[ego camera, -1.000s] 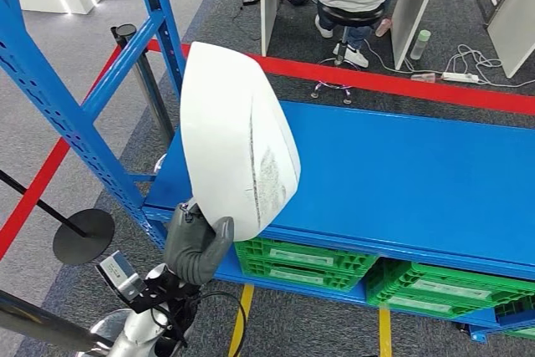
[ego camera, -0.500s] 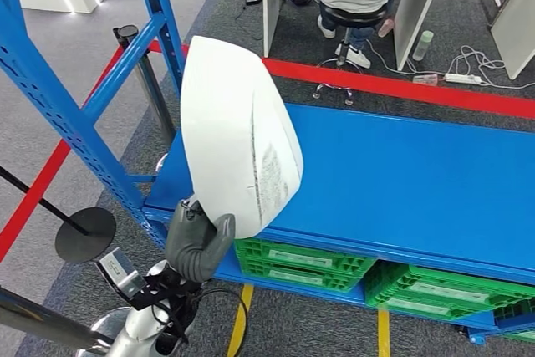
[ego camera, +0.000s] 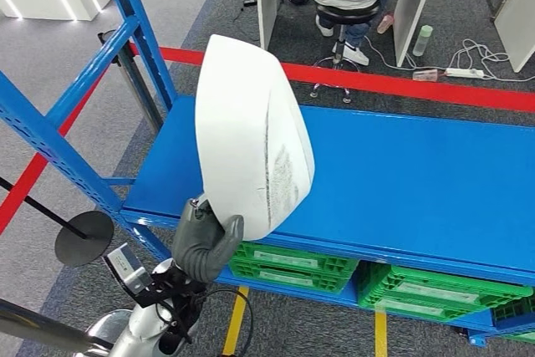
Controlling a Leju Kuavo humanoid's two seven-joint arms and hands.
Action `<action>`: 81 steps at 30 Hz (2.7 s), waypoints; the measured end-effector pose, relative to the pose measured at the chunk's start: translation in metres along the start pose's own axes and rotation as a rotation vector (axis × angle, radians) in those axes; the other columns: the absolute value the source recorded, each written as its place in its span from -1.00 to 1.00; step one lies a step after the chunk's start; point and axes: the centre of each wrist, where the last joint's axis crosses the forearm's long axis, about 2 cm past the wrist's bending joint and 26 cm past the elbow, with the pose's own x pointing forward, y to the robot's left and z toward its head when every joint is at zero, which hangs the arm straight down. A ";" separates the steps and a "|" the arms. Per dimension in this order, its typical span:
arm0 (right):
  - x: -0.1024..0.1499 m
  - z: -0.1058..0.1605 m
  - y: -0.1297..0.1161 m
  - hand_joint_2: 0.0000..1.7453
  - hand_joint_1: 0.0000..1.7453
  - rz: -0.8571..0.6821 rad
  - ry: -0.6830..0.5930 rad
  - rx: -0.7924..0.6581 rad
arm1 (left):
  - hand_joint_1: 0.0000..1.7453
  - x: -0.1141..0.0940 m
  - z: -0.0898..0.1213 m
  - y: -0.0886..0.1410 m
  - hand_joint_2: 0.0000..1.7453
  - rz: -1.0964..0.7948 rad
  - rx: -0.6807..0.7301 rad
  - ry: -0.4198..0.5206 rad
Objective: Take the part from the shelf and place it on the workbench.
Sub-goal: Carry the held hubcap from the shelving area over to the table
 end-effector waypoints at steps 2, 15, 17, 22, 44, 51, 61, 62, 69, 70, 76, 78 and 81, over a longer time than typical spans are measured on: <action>0.000 0.000 0.000 1.00 -1.00 -0.001 0.004 -0.004 | 1.00 0.000 0.000 0.000 1.00 0.002 -0.001 0.000; 0.004 0.002 0.003 1.00 -1.00 -0.005 0.009 -0.028 | 1.00 -0.001 -0.007 -0.006 1.00 0.107 0.003 -0.009; 0.006 0.002 0.003 1.00 -1.00 -0.004 0.036 -0.021 | 1.00 -0.001 -0.007 -0.006 1.00 0.116 -0.008 0.015; 0.005 0.002 0.003 1.00 -1.00 0.005 0.125 -0.009 | 1.00 -0.005 -0.007 -0.008 1.00 0.133 -0.031 0.047; 0.001 0.000 0.000 1.00 -1.00 0.027 0.190 0.010 | 1.00 -0.010 -0.007 -0.009 1.00 0.168 -0.069 0.080; 0.002 -0.001 -0.004 1.00 -1.00 0.039 0.174 0.015 | 1.00 -0.010 -0.009 -0.012 1.00 0.195 -0.130 0.050; 0.000 -0.002 -0.005 1.00 -1.00 0.052 0.171 0.021 | 1.00 -0.011 -0.006 -0.012 1.00 0.214 -0.171 0.063; 0.000 -0.002 -0.005 1.00 -1.00 0.052 0.171 0.022 | 1.00 -0.011 -0.005 -0.011 1.00 0.214 -0.173 0.067; 0.002 -0.002 -0.006 1.00 -1.00 0.053 0.167 0.022 | 1.00 -0.011 -0.006 -0.011 1.00 0.216 -0.189 0.073; 0.002 -0.002 -0.006 1.00 -1.00 0.053 0.168 0.022 | 1.00 -0.011 -0.007 -0.011 1.00 0.217 -0.190 0.074; 0.001 -0.002 -0.006 1.00 -1.00 0.054 0.167 0.022 | 1.00 -0.013 -0.007 -0.011 1.00 0.219 -0.193 0.080; 0.002 -0.002 -0.006 1.00 -1.00 0.054 0.166 0.021 | 1.00 -0.013 -0.007 -0.011 1.00 0.219 -0.192 0.082; 0.004 -0.002 -0.007 1.00 -1.00 0.052 0.160 0.020 | 1.00 -0.013 -0.007 -0.012 1.00 0.220 -0.192 0.082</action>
